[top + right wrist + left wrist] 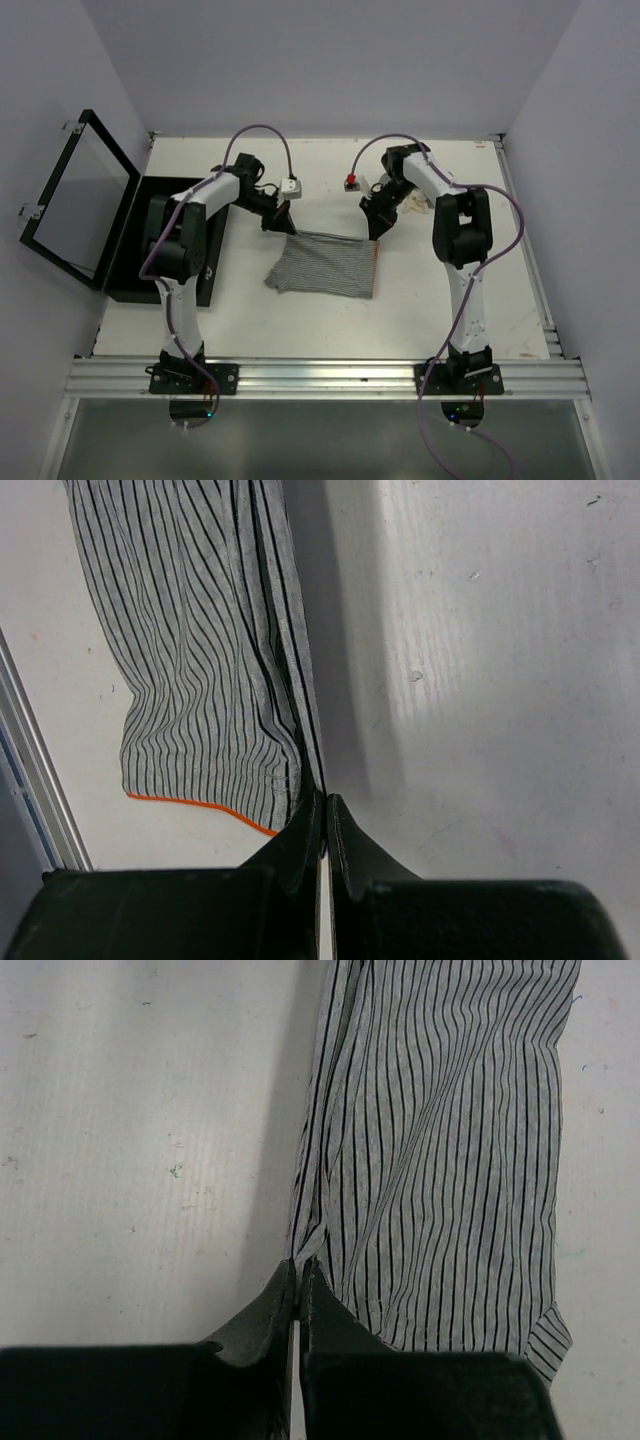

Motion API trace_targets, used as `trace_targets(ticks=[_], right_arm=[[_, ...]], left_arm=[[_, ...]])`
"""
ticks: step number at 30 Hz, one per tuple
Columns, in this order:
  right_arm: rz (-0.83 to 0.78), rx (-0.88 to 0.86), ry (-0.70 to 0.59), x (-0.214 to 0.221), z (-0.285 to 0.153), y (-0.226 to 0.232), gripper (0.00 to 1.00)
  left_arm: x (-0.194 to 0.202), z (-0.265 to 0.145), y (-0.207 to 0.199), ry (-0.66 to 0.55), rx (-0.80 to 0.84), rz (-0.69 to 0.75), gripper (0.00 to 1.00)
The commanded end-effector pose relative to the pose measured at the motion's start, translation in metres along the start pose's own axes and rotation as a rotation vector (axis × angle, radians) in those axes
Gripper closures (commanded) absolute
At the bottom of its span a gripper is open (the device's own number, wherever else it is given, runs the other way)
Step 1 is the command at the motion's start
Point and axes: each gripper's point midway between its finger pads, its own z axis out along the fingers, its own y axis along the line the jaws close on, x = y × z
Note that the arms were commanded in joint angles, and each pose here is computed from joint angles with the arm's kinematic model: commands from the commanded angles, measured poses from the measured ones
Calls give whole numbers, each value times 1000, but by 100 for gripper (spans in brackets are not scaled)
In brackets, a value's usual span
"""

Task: Roll the underwear
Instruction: Fold the underwear

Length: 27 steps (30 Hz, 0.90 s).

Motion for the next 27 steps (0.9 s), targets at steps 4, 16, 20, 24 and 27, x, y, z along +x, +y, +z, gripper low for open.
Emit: trace_targets(ticks=[4,16,20,24,27], right_arm=[[-75,93,-19,-21,-30,-3,100],[-61,67,-10,-19,-18,0,100],[5,30,7,-14,-5,-9,93],[135,-62,-6,-9,10,-16,69],[230,-95,-45,-11,10,-22,50]], left_arm=[[-24,-13,11,-18,-83,159,100],[-15,-7,13,-7,-89,132,100],[-6,-1,18,4,-83,91,100],[-1,4,20,8,-75,71,100],[0,4,23,11,-79,76,100]])
